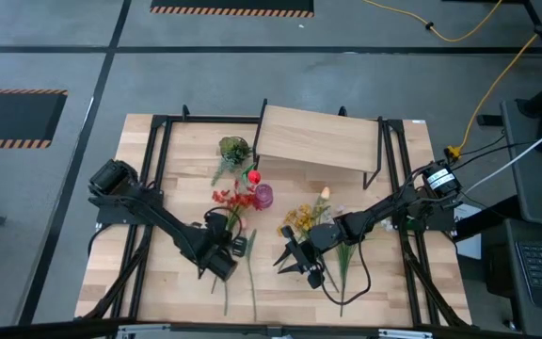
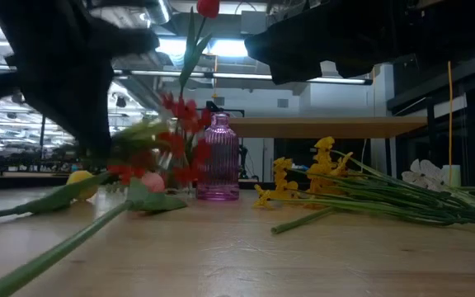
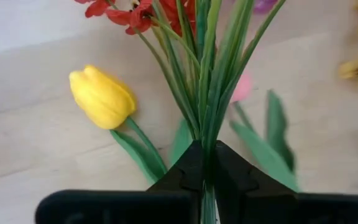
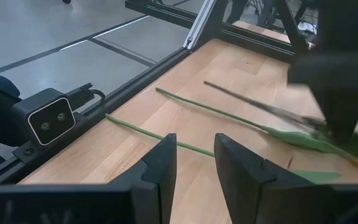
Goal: Pick and place flowers into a vace then onto a shelf
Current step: Put the red flowers into the transparent vase
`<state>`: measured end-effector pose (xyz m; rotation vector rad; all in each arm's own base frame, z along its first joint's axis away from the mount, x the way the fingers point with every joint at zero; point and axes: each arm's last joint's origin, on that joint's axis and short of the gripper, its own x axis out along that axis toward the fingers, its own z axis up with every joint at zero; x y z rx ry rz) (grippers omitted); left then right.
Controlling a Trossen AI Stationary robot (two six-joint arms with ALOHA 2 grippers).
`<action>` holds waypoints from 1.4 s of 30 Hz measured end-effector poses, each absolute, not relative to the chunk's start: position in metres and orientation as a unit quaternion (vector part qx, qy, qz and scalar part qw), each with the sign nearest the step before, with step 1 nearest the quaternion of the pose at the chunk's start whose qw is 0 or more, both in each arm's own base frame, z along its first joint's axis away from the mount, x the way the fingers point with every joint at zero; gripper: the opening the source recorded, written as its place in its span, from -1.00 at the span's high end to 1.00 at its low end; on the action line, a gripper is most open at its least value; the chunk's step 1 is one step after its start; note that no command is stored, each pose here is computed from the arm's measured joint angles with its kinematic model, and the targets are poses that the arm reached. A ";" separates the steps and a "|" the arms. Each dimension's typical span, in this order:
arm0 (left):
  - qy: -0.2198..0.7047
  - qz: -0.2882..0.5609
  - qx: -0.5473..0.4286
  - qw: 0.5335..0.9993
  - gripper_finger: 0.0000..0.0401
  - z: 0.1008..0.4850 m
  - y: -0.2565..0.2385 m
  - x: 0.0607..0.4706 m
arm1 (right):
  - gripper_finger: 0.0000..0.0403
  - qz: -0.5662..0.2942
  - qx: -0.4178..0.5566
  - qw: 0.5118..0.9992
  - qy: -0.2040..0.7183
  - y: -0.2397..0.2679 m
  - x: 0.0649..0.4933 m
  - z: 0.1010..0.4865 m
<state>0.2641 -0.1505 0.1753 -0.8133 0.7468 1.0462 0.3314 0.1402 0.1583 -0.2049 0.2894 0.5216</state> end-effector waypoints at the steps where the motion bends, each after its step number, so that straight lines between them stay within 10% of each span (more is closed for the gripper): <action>1: 0.331 0.471 -0.367 0.731 0.94 0.179 -0.152 0.261 | 0.44 0.256 -0.101 0.951 0.142 0.140 0.331 0.158; 21: 0.116 0.333 -0.196 0.915 0.94 0.223 -0.204 0.207 | 0.44 0.265 -0.073 0.945 0.176 0.140 0.329 0.154; 42: 0.046 0.315 -0.026 0.948 0.94 0.272 -0.186 0.183 | 0.44 0.248 -0.081 0.955 0.139 0.138 0.304 0.215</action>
